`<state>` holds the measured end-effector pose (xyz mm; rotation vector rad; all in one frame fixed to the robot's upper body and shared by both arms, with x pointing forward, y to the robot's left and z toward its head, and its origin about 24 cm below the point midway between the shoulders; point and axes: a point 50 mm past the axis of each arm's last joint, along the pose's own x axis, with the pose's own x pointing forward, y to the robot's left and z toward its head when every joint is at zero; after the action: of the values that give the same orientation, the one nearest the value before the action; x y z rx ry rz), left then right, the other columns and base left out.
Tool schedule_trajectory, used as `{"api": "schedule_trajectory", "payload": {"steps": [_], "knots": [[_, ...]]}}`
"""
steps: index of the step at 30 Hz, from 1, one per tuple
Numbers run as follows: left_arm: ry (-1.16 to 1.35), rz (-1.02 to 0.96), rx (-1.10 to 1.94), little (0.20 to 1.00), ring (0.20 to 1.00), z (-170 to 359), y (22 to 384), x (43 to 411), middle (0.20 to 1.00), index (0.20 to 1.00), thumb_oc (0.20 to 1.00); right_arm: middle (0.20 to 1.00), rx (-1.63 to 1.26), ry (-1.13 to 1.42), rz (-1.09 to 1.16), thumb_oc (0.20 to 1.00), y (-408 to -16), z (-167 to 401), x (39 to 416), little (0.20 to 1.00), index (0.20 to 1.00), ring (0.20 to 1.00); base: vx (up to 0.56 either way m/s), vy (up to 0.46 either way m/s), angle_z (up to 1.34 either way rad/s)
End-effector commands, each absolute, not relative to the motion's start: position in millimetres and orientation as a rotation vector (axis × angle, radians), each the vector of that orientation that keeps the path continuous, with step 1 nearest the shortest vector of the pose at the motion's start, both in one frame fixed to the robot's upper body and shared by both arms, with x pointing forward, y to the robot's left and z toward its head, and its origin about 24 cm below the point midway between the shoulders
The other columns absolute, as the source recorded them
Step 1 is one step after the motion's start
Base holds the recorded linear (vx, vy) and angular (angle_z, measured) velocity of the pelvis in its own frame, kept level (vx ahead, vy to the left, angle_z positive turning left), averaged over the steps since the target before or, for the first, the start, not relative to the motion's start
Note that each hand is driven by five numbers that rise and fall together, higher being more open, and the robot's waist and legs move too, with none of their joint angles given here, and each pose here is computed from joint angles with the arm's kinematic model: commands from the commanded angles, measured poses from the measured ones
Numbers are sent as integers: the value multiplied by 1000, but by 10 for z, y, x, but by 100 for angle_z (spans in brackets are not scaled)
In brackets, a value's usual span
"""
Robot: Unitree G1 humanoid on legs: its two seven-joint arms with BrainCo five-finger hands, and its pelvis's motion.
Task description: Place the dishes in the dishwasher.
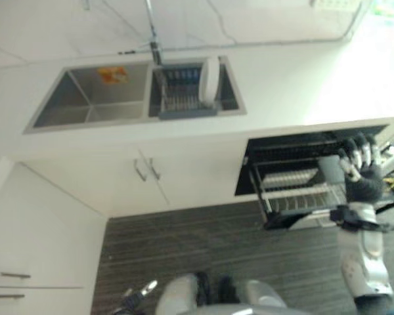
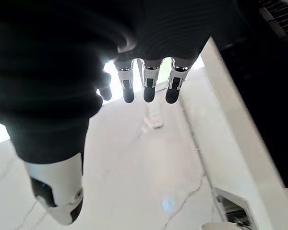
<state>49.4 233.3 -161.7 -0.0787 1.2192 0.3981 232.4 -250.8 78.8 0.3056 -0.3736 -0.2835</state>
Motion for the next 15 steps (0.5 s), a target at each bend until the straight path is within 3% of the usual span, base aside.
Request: {"api": "schedule_trajectory", "payload": {"steps": [1, 4, 9, 15], "knots": [[1139, 343, -84, 1000, 1000, -1571, 2266, 751, 1000, 1000, 1000, 1000, 203, -552, -229, 1000, -2511, 1224, 2334, 1000, 1000, 1000, 252, 258, -50], [1198, 291, -63, 1000, 1000, -1630, 2222, 625, 1000, 1000, 1000, 1000, 192, -547, -226, 1000, -2538, 1235, 2336, 1000, 1000, 1000, 344, 397, -49], [1198, 214, -7, 1000, 1000, -1620, 2180, 715, 1000, 1000, 1000, 1000, 217, -534, -225, 1000, -2596, 1241, 2289, 1000, 1000, 1000, 235, 371, -58], [1219, 238, 68, 1000, 1000, -1615, 2250, 729, 1000, 1000, 1000, 1000, 250, -537, -177, 1000, -2441, 1228, 2302, 1000, 1000, 1000, 91, 139, -60]]}}
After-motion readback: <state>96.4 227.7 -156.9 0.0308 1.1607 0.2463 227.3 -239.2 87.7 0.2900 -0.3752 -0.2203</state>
